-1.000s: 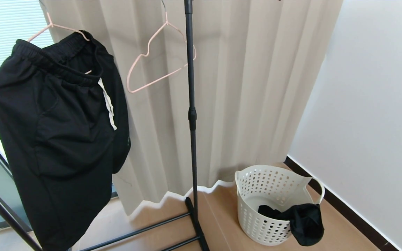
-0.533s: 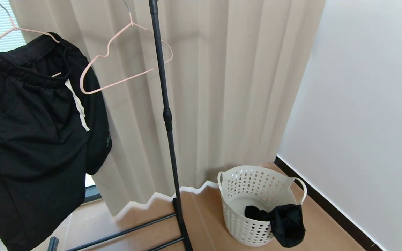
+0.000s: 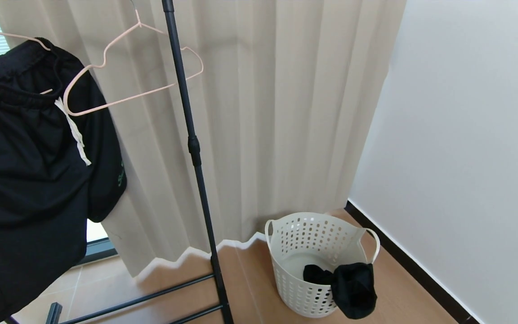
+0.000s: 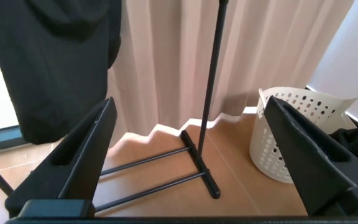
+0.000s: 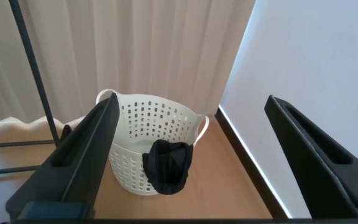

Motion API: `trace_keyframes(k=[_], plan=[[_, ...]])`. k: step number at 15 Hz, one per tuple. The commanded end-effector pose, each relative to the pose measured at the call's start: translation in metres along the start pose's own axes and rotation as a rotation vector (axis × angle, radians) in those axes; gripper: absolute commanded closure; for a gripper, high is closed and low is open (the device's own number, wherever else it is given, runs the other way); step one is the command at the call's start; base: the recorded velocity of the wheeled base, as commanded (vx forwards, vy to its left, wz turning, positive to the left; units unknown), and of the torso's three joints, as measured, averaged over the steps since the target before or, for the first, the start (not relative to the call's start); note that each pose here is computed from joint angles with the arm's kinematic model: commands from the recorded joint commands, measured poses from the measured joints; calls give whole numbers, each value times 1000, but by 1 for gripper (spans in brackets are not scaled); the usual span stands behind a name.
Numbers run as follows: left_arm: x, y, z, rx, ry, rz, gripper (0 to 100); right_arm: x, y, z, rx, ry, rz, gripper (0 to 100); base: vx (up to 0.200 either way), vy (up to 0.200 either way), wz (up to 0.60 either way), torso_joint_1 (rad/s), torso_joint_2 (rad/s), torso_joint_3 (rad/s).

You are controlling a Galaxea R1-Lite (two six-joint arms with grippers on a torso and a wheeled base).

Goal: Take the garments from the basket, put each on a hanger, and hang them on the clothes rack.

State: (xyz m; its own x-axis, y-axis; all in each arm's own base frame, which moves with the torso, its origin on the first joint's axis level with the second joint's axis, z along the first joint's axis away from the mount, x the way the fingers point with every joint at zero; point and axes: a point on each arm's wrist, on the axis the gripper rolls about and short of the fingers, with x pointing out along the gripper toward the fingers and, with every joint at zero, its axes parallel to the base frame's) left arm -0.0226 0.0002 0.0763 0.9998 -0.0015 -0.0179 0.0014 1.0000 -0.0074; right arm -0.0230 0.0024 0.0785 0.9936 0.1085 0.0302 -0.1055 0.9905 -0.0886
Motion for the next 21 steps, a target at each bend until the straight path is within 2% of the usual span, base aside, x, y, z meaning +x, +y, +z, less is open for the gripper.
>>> trace_keyframes(k=[1,4,10,21], plan=[[0,0,0,0,2,0,0,0,0,0,0,1,0,0,0,0,0,-66,349,290],[0,0,0,1,2,-2,0,0,0,0,0,1,0,0,0,0,0,-48,323,266],[0,0,0,0,2,-2,0,0,0,0,0,1,0,0,0,0,0,-4,35,26],[0,0,0,1,1,-2,0,0,0,0,0,1,0,0,0,0,0,3,4,-172]])
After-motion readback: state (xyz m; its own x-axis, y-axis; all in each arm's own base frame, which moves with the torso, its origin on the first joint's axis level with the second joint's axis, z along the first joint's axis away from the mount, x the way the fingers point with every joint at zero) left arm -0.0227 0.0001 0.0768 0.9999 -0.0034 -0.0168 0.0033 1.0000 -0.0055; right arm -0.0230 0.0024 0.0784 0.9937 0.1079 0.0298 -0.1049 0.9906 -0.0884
